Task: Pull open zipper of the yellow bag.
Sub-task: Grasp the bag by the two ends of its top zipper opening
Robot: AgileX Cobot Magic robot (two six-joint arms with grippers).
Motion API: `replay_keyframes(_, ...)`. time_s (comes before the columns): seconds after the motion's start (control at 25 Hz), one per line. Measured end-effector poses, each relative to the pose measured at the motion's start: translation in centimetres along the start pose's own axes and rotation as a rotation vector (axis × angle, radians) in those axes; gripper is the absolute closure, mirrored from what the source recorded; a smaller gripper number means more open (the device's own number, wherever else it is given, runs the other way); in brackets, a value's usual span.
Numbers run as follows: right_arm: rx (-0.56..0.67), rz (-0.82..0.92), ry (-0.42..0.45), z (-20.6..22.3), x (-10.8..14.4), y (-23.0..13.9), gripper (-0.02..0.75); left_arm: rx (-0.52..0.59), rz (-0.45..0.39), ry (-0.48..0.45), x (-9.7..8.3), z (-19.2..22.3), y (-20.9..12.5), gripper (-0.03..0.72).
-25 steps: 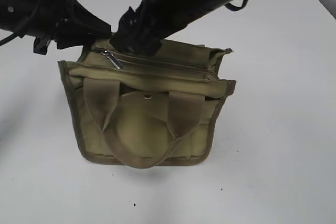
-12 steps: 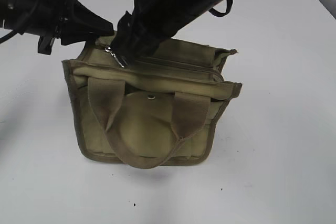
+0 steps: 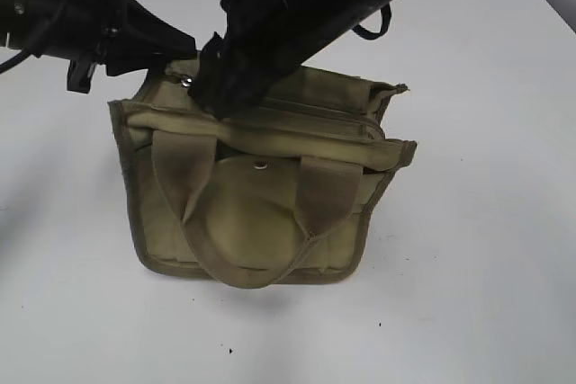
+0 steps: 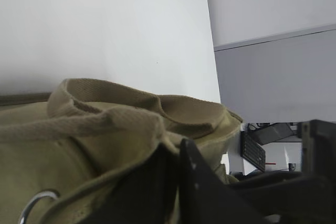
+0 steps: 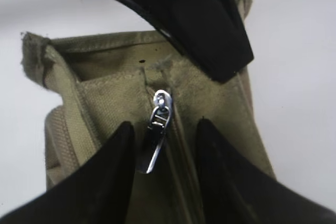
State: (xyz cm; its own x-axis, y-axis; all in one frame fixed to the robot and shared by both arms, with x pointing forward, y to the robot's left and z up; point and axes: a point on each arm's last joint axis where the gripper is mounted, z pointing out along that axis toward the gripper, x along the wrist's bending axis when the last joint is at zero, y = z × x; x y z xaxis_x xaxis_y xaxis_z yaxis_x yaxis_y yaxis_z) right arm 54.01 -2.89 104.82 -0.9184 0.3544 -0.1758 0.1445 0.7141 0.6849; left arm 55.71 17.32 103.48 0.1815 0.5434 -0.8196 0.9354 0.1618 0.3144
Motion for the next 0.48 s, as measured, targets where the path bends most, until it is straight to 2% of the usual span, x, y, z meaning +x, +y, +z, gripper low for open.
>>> replay_keyframes(0.24, 0.004, -0.071, 0.0, 0.6, 1.4, 0.6, 0.43, -0.001, -0.006, -0.007, 0.0, 0.0, 0.0, 0.659)
replay_keyframes(0.48, 0.077, -0.096, -0.086, 1.0, 2.6, 0.9, 0.445, 0.002, -0.015, -0.023, -0.2, 0.0, 0.0, 0.659)
